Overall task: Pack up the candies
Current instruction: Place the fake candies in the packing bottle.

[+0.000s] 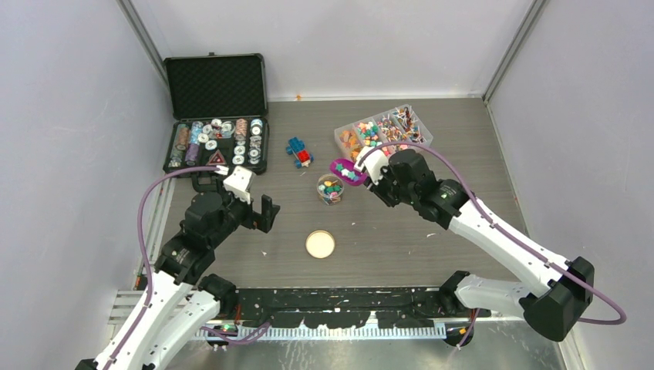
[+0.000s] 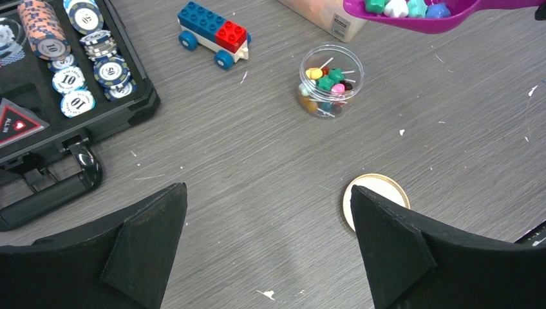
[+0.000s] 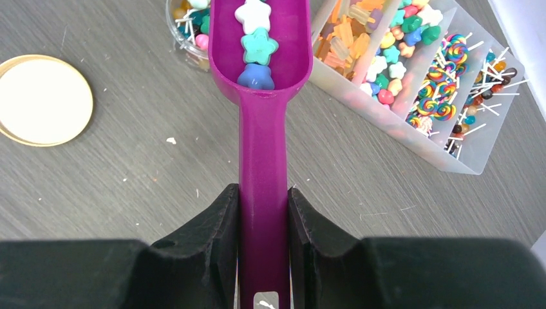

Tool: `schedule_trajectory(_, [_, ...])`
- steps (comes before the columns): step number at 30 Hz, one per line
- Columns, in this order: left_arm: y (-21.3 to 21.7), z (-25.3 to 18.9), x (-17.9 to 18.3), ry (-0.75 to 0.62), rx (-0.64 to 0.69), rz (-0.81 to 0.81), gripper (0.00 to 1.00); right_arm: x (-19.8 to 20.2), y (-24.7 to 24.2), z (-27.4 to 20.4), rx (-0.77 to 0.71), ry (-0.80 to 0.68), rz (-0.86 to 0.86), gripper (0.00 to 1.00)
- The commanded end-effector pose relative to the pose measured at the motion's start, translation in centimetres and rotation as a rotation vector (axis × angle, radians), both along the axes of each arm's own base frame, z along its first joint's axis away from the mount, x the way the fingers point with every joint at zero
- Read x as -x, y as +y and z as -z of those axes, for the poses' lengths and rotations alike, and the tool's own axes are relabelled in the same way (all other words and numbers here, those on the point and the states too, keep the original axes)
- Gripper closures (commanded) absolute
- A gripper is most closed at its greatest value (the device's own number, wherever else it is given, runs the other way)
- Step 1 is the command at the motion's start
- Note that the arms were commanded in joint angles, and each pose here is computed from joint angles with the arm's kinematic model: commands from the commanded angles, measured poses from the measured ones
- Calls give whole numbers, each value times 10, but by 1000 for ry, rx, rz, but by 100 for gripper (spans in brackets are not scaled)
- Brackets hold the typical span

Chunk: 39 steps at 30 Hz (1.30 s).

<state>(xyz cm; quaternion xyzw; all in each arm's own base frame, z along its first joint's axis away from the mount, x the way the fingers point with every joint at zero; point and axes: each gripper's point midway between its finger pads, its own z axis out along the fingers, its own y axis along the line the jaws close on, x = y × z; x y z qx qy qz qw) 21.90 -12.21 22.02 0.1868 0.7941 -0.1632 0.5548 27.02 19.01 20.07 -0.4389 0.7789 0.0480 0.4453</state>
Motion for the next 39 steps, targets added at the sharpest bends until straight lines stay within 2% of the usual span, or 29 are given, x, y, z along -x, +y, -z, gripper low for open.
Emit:
schedule_trajectory(1, [2,-14,-2,-54,-3,-5,0,3,2,-19,40,-21,-13,100])
schedule_trajectory(10, [3,-15,-2,-62,-5,-7,0,18,10,-1,141,69,-49,99])
schedule_trajectory(26, [5,-15,-2,-69,-12,-14,0,12,6,7,339,99,-44,100])
schedule_trajectory(39, [5,-16,-2,-73,-11,-13,0,5,8,-1,424,97,-48,100])
